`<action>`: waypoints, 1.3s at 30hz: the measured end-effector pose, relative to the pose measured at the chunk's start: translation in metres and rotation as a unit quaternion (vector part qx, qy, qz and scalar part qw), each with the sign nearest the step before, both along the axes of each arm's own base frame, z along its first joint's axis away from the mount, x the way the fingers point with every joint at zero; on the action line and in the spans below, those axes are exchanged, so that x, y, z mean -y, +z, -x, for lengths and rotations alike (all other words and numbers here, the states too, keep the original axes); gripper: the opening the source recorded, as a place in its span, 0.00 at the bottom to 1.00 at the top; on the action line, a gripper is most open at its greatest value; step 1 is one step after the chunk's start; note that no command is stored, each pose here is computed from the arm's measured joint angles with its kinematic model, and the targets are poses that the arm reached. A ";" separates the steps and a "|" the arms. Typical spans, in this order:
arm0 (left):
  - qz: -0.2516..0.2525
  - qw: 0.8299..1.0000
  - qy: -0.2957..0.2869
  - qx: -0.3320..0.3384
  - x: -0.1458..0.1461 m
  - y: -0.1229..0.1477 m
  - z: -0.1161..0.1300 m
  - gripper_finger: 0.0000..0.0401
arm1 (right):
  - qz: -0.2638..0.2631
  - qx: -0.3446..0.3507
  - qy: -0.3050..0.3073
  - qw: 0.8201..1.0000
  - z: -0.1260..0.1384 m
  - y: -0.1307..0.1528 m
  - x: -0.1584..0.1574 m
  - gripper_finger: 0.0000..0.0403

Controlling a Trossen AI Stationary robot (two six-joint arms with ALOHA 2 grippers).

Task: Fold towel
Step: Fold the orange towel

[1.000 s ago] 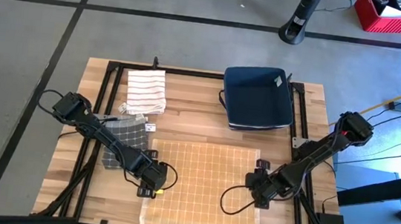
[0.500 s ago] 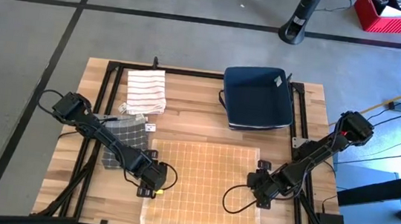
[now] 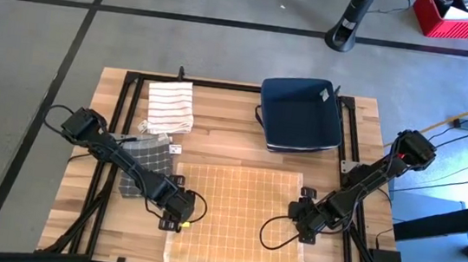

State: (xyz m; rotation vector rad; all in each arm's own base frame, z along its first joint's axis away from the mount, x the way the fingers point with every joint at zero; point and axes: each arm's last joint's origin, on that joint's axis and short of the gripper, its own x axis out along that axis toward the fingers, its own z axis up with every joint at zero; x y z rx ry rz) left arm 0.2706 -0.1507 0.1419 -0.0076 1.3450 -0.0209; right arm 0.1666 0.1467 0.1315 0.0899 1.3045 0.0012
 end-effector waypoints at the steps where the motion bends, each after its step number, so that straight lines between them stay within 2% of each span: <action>1: 0.003 1.000 -0.001 0.002 0.000 0.002 0.000 0.51 | 0.000 0.000 0.000 1.000 0.000 0.000 0.000 0.55; 11: 0.014 0.999 0.027 0.017 -0.005 0.014 0.000 0.51 | -0.003 0.001 -0.012 1.000 0.000 0.000 0.000 0.55; 16: 0.017 0.999 0.027 0.019 -0.004 -0.001 0.004 0.51 | -0.002 0.003 -0.012 1.000 0.000 0.000 0.000 0.55; 28: 0.009 0.999 0.038 0.003 -0.011 -0.017 0.016 0.50 | -0.001 0.003 -0.009 1.000 0.000 0.000 0.000 0.55; 32: 0.004 0.999 0.040 0.000 -0.012 -0.018 0.017 0.39 | 0.008 -0.005 -0.004 1.000 -0.001 -0.004 0.000 0.45; 39: 0.007 0.999 0.041 -0.009 -0.012 -0.018 0.018 0.08 | 0.017 -0.014 -0.003 1.000 -0.004 -0.013 -0.003 0.17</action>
